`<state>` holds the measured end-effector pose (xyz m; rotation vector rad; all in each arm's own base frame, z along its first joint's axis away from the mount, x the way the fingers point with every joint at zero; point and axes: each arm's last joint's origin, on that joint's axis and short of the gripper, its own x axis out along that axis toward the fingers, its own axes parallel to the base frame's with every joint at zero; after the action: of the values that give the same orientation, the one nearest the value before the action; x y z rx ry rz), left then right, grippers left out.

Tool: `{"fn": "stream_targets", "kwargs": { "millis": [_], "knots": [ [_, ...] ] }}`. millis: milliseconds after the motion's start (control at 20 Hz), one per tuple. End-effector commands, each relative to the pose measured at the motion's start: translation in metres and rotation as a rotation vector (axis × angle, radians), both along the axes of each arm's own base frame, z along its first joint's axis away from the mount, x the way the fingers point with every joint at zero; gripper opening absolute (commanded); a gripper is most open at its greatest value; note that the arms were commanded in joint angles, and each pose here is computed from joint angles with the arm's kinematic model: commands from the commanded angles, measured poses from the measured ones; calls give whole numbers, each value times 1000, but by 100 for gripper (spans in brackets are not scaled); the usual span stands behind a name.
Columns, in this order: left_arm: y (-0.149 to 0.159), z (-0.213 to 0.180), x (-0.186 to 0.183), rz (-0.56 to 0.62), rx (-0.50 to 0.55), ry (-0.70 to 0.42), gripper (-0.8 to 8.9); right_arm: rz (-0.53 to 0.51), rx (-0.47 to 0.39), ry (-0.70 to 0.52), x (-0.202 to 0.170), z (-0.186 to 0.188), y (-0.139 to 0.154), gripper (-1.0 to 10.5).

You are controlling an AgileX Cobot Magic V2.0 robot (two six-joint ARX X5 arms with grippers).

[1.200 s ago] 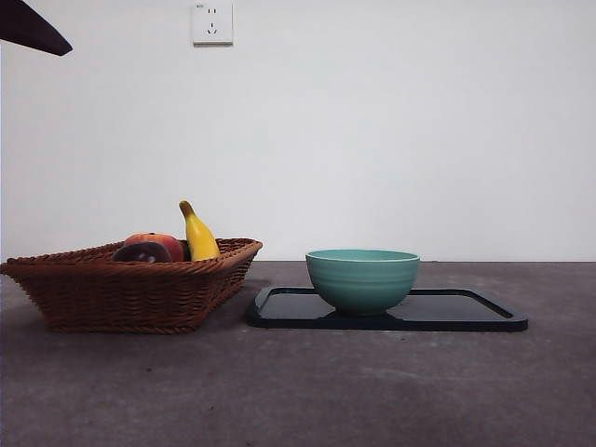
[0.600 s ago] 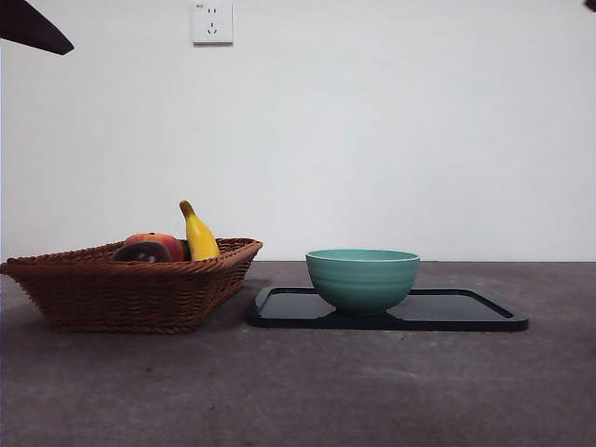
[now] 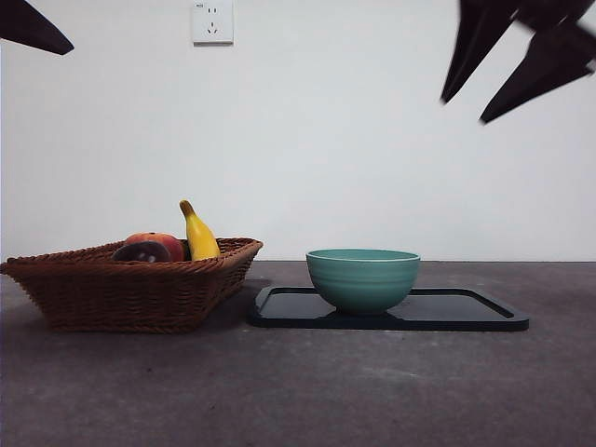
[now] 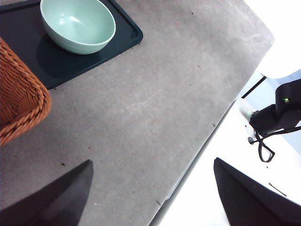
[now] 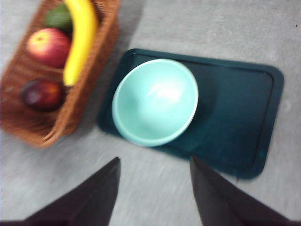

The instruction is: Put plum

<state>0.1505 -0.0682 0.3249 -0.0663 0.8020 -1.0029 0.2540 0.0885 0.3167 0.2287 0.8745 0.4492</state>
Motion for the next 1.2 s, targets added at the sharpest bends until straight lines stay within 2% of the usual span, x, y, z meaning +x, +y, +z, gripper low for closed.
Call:
{"fn": "stream_targets", "kwargs": {
  "millis": [50,200,400,800,1000,1200],
  "knots": [
    [-1,4,2,-17,-2,-30,402,15,-33,26,28,-8,8,277],
    [-1,4,2,-17,-2,-30,402,10,-78,78,60,-30,17,277],
    [-1,4,2,-17,-2,-31,402,12,-89,110,86,-62,25,276],
    [-1,4,2,-18,-2,-34,402,19,-108,173,109,-110,35,273],
    [-1,4,2,-18,-2,-33,402,18,-128,197,114,-126,39,146],
    [-1,4,2,-18,-2,-34,402,15,-125,171,117,-125,40,8]
  ]
}}
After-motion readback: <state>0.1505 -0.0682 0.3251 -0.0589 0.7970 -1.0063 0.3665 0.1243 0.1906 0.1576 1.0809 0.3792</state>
